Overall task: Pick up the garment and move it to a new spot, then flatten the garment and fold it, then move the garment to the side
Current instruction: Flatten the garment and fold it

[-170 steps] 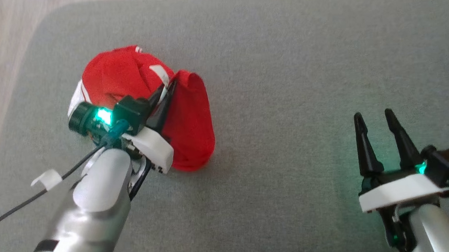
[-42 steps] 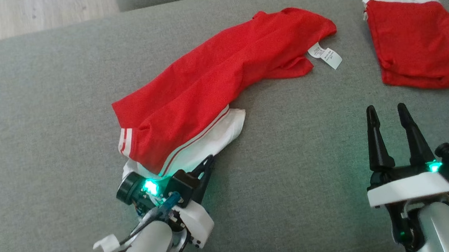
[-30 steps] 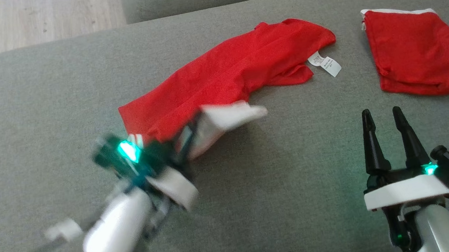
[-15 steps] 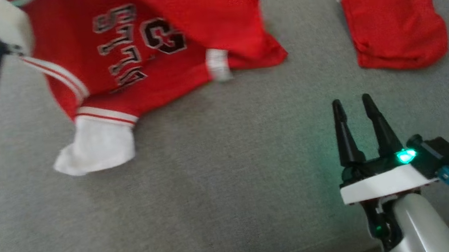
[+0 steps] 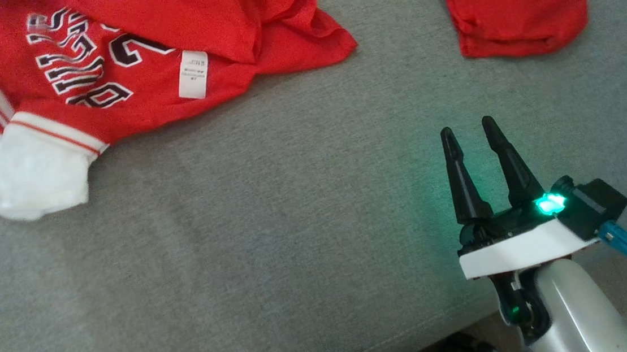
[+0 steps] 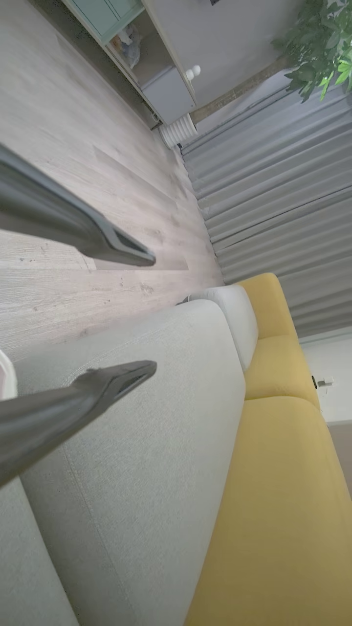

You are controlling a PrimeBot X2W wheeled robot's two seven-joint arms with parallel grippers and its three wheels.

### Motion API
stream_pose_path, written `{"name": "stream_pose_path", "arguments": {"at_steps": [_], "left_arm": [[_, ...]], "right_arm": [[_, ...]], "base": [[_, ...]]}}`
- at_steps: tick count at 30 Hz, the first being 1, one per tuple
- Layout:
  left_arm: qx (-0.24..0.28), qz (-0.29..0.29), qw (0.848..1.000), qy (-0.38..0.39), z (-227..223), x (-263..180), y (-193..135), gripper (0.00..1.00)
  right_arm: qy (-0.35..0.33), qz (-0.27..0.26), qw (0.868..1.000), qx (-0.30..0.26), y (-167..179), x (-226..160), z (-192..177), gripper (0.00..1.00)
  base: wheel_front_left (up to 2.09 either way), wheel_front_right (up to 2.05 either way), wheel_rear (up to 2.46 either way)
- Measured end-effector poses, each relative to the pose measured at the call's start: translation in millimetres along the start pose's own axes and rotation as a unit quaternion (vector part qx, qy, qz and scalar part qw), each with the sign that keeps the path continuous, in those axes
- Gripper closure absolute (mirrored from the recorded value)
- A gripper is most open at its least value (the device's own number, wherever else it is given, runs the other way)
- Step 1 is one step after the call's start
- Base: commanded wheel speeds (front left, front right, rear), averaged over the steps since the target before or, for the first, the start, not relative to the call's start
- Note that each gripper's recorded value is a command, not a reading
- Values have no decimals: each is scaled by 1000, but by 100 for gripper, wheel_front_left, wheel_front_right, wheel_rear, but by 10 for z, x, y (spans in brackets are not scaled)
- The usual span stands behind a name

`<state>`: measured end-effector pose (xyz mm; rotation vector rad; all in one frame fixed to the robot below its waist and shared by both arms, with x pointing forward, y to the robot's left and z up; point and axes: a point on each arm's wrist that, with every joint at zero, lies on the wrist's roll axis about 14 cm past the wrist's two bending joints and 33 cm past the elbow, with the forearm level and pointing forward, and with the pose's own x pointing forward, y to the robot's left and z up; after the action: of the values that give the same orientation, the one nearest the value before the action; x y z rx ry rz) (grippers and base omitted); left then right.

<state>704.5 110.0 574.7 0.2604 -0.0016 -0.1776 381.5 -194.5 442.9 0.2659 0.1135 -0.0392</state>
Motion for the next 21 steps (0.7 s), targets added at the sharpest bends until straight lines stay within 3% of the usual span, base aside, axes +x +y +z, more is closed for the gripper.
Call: {"name": "stream_pose_path", "arguments": {"at_steps": [12, 21], "left_arm": [[20, -49, 998, -45, 43, -384, -71, 0], [14, -47, 999, -24, -261, -1172, 4, 0]], "right_arm": [[-6, 43, 999, -2, 250, 188, -2, 0], [-30, 79, 996, -11, 489, 263, 143, 0]], "base": [[0, 0, 0], [0, 0, 0]]}}
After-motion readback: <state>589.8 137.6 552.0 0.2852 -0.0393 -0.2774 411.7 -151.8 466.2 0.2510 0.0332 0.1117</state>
